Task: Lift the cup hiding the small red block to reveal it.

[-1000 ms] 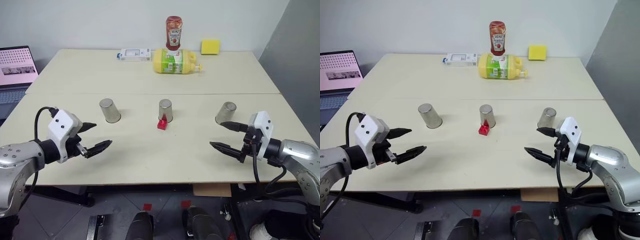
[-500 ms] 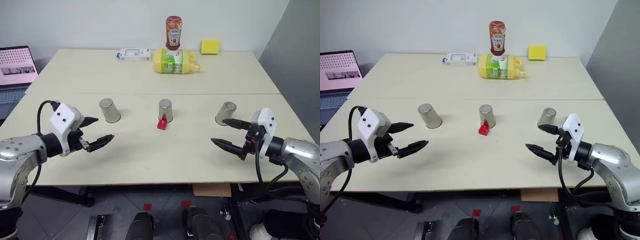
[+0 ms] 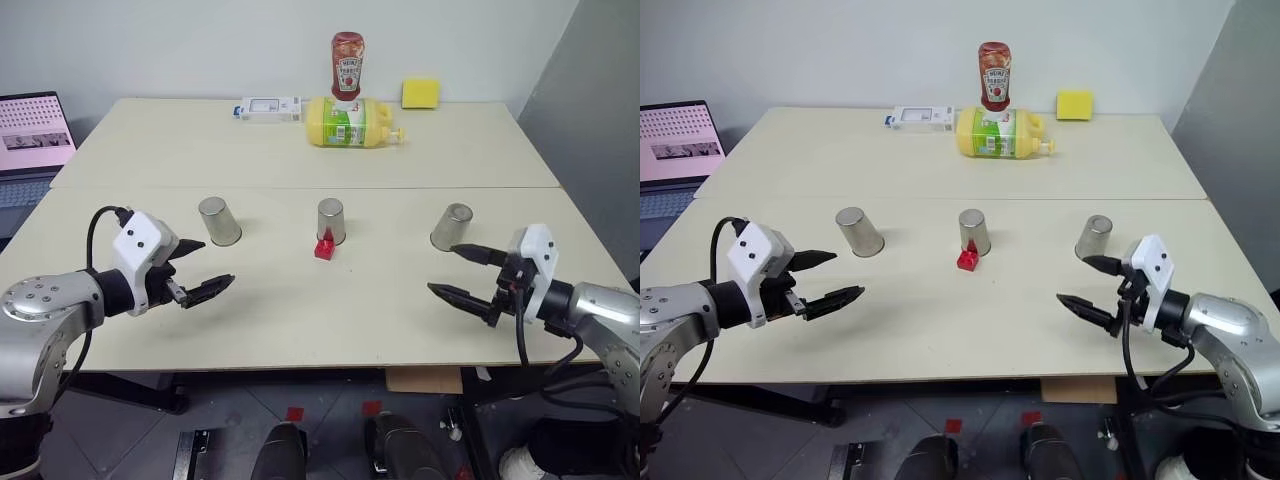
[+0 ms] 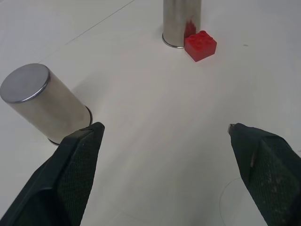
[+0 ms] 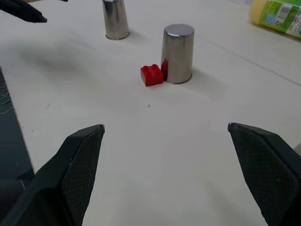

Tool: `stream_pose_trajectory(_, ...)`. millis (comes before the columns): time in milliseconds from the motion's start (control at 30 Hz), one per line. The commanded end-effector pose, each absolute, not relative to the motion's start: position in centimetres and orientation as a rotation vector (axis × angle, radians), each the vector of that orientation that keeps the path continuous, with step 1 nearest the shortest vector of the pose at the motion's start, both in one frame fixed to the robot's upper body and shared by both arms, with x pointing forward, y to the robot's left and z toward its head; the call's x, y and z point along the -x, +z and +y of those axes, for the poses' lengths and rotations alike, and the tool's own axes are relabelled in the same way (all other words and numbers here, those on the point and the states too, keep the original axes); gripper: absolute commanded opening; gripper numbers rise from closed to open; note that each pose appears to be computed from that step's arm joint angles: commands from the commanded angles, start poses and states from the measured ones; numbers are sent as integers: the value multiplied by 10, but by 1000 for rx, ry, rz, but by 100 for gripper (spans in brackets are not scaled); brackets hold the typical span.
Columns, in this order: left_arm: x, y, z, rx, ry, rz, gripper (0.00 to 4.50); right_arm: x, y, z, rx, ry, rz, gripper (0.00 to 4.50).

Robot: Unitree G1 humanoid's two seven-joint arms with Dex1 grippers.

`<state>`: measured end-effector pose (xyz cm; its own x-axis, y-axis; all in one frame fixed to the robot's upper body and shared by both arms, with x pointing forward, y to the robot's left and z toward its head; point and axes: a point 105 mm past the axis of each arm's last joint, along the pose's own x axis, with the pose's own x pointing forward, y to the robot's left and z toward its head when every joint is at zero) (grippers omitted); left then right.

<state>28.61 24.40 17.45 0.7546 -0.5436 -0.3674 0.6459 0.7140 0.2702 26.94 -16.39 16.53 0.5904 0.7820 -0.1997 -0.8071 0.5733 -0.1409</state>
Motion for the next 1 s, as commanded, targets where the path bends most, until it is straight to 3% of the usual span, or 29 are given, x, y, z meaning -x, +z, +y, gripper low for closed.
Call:
stream_pose_trajectory(33, -287, 182, 247, -437, -665, 251, 450, -267, 181, -161, 264, 925, 45, 447)
stream_pose_trajectory(1000, -283, 189, 256, -465, -647, 261, 450, -277, 182, -153, 273, 971, 43, 447)
